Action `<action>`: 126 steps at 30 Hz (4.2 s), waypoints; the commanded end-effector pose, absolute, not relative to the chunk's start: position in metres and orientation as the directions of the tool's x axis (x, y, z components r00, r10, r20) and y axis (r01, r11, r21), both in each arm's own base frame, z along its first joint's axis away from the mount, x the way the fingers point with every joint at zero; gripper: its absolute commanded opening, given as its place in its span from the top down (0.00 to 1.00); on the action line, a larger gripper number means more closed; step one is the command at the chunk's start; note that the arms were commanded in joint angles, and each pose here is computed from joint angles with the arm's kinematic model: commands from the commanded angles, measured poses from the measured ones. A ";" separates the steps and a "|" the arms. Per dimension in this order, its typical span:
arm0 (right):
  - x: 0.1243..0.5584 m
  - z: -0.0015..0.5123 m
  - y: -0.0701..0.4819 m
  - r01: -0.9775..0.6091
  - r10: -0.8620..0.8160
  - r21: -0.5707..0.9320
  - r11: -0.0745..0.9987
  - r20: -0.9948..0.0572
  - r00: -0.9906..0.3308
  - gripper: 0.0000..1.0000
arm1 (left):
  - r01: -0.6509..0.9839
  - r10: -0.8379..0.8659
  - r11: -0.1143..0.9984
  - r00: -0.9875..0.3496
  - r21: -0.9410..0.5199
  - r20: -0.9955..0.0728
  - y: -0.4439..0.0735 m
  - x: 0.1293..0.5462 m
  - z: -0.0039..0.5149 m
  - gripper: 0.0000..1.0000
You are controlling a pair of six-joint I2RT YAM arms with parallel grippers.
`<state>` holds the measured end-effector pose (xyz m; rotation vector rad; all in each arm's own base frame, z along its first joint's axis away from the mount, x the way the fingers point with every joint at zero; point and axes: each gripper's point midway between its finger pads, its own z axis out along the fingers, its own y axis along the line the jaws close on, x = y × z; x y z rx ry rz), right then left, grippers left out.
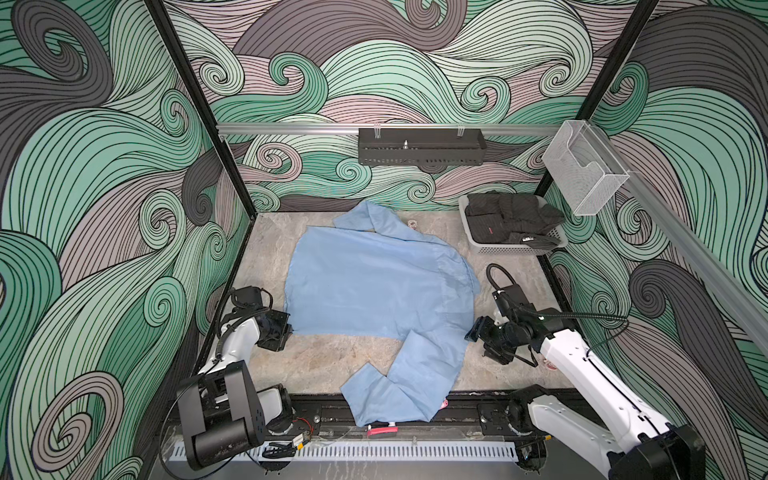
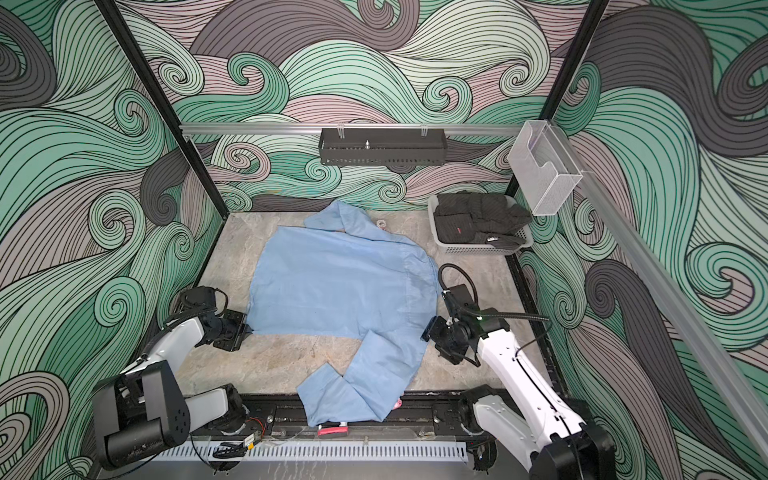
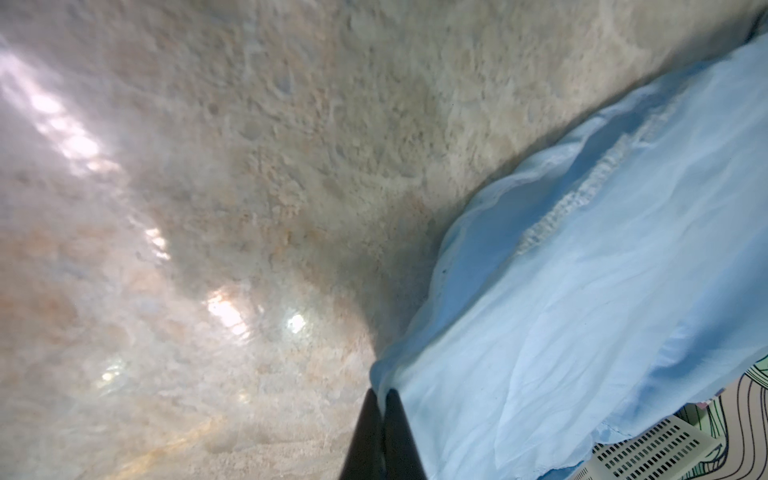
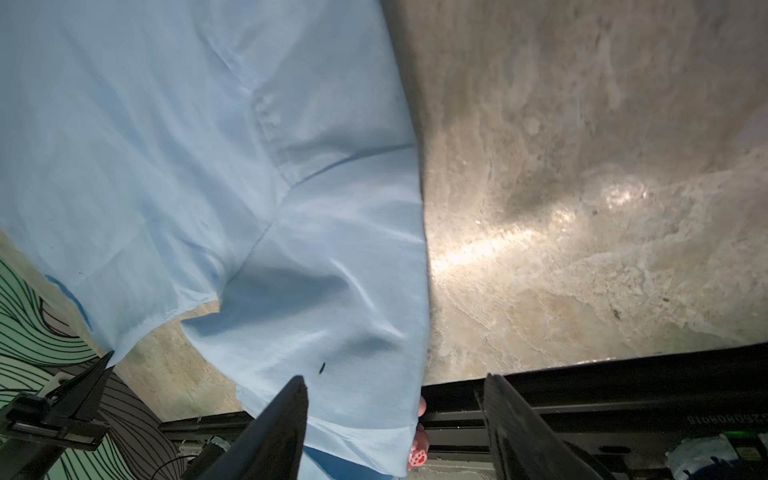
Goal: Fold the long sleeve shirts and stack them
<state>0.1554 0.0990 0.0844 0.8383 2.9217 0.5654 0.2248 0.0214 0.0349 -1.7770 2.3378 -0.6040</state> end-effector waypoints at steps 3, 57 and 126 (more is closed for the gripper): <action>0.137 0.066 0.113 0.580 0.559 0.376 0.722 0.176 -0.810 0.34 | -0.906 -0.937 0.230 -0.305 -0.356 0.169 0.015 0.209 0.025 1.00; 0.181 0.184 0.155 0.407 0.525 0.616 0.674 -0.013 -0.851 1.00 | -0.780 -0.880 0.371 -0.469 -0.504 0.078 0.015 0.230 0.109 1.00; 0.391 0.152 0.114 0.254 0.348 0.360 0.898 -0.228 -0.909 0.52 | -0.713 -0.787 0.587 -0.613 -0.383 -0.065 0.035 0.366 0.154 0.48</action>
